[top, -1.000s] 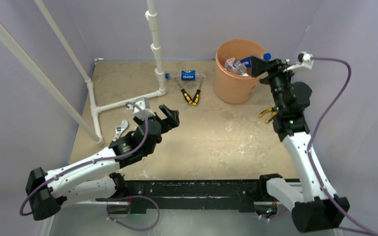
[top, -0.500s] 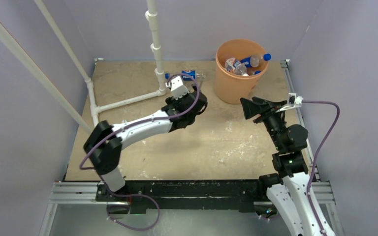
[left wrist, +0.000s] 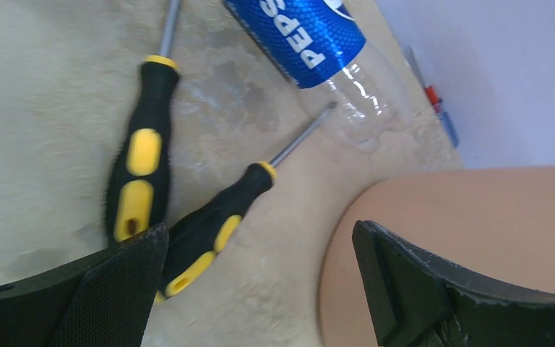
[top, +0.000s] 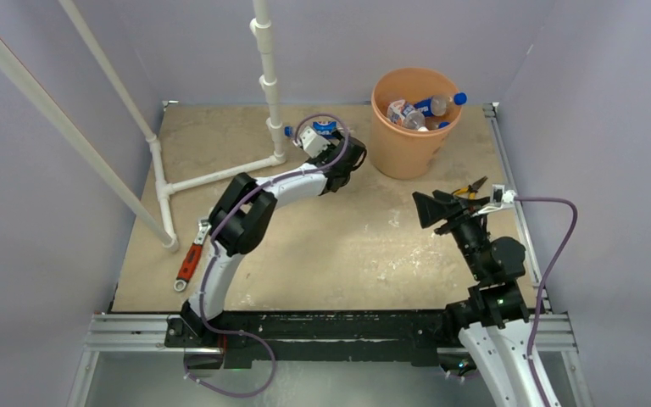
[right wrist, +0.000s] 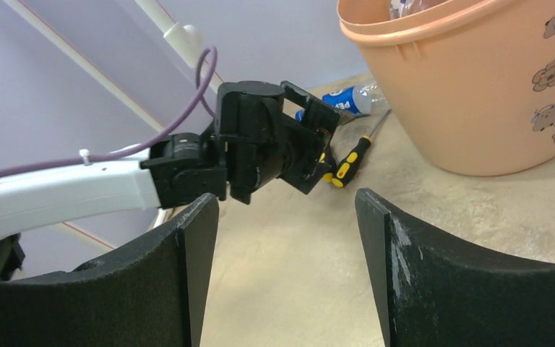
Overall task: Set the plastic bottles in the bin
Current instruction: Pick up the plastic bottle at the center of the board, then place the plastic bottle in the trash bin.
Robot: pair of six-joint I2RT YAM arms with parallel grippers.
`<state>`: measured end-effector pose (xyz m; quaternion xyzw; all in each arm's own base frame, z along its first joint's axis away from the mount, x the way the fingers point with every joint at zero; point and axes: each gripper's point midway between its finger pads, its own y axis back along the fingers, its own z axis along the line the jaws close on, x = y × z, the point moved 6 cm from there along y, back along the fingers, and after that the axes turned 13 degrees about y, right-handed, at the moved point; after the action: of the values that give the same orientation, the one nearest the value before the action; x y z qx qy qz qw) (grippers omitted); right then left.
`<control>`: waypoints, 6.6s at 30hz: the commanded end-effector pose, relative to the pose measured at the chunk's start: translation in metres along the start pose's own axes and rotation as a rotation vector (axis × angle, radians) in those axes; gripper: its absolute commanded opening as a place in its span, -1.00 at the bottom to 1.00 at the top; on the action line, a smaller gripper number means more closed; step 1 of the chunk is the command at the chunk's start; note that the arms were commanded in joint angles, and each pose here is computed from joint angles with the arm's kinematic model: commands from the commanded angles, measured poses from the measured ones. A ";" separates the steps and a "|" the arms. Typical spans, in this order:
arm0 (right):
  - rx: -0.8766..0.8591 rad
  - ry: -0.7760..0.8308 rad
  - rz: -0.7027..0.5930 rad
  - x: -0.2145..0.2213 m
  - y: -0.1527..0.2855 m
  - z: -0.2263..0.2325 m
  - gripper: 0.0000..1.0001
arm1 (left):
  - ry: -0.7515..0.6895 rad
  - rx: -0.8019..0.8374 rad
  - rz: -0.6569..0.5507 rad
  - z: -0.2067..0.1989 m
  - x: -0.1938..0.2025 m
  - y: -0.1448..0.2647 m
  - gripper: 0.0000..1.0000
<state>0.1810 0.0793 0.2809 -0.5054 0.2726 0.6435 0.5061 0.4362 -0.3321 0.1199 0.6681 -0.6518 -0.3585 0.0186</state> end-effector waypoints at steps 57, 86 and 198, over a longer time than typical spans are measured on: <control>0.025 0.012 0.047 0.018 0.009 -0.004 0.46 | 0.667 0.251 0.092 -0.058 -0.023 -0.129 -0.33; 0.026 0.026 -0.065 -0.026 0.037 0.010 0.45 | 0.852 0.695 0.356 -0.136 -0.109 0.028 -0.67; -0.625 -0.074 0.238 -0.059 -0.093 0.171 0.38 | -1.090 1.042 0.568 0.074 -0.114 0.327 -1.00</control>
<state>0.1980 0.2305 0.3932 -0.5668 0.1080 0.7839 0.2294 0.1286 -0.2462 0.2709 0.1049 -0.7980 -0.2726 -0.5271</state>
